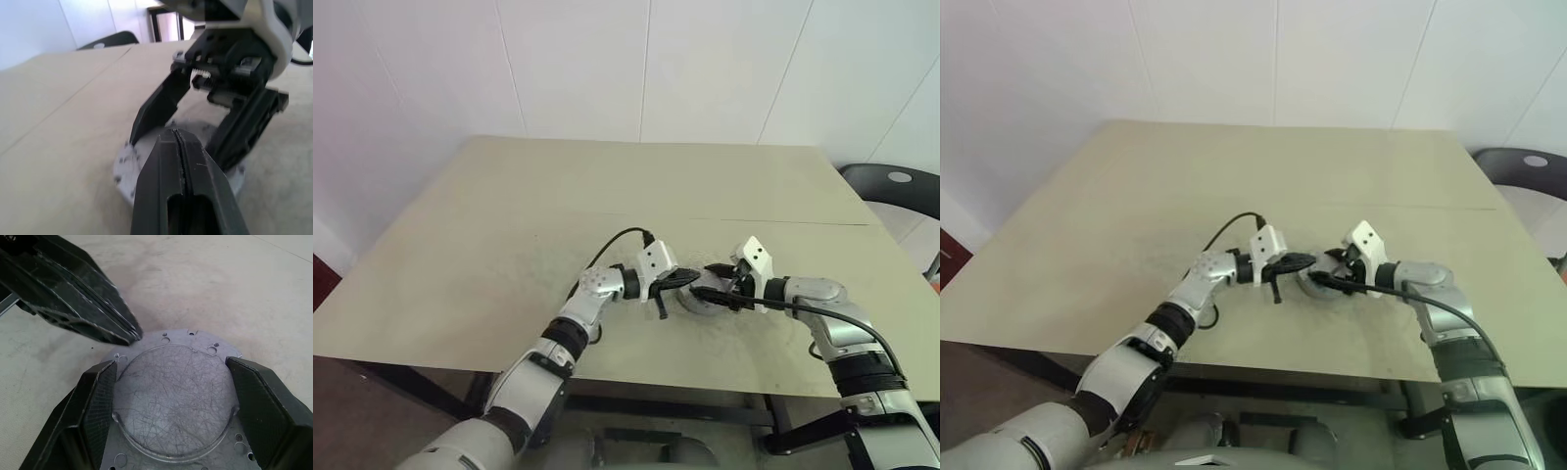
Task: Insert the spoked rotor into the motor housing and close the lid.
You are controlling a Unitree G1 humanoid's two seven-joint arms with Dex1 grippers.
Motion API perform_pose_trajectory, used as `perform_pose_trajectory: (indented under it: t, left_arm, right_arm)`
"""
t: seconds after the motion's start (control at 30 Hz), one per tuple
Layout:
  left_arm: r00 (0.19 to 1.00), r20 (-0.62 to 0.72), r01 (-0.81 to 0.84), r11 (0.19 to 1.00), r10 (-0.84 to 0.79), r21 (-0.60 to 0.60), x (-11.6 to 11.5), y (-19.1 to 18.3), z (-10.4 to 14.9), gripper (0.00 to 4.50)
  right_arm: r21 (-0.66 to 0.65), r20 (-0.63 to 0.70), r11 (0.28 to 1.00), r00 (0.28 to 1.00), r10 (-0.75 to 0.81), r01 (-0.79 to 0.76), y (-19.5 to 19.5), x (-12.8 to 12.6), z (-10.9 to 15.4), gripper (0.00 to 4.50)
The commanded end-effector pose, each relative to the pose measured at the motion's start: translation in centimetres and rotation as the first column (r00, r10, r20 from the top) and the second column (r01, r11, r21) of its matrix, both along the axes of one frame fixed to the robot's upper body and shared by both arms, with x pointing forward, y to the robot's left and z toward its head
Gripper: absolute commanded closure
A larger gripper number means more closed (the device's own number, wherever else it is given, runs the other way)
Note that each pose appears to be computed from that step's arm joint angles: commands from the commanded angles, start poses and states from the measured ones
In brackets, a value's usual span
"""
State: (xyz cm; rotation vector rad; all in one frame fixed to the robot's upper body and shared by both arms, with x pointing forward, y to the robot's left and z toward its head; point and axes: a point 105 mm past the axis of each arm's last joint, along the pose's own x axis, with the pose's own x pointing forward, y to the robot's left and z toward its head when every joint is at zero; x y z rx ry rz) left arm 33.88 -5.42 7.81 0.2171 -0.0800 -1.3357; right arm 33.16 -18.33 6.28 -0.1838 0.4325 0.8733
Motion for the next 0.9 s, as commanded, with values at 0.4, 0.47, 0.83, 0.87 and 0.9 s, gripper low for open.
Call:
perform_pose_trajectory:
  t: [0.4,0.47,0.83,0.87,0.9]
  left_arm:
    - [0.998,0.024,0.048,0.974,-0.054,0.223,0.0,-0.5,-2.4,4.50]
    - [0.998,-0.002,0.062,0.975,-0.064,0.212,-0.4,-0.7,-2.7,4.50]
    - [0.997,-0.019,0.073,0.978,-0.071,0.195,-0.9,-1.0,-3.0,4.50]
    - [0.997,-0.019,0.074,0.978,-0.071,0.193,-1.0,-1.0,-3.0,4.50]
    - [0.997,-0.021,0.075,0.979,-0.073,0.192,-1.0,-1.0,-3.0,4.50]
  right_arm:
    - [0.001,-0.096,1.000,0.995,-0.011,0.012,0.6,-1.1,-2.2,1.30]
    - [0.019,-0.089,1.000,0.996,-0.010,0.012,0.8,-1.1,-1.9,1.30]
    - [0.134,-0.063,0.989,0.996,-0.060,0.068,1.2,-0.3,0.4,0.03]
    - [0.157,-0.069,0.985,0.996,-0.056,0.066,1.2,-0.3,0.7,0.03]
    - [0.185,-0.079,0.981,0.996,-0.050,0.064,1.2,-0.4,1.0,0.03]
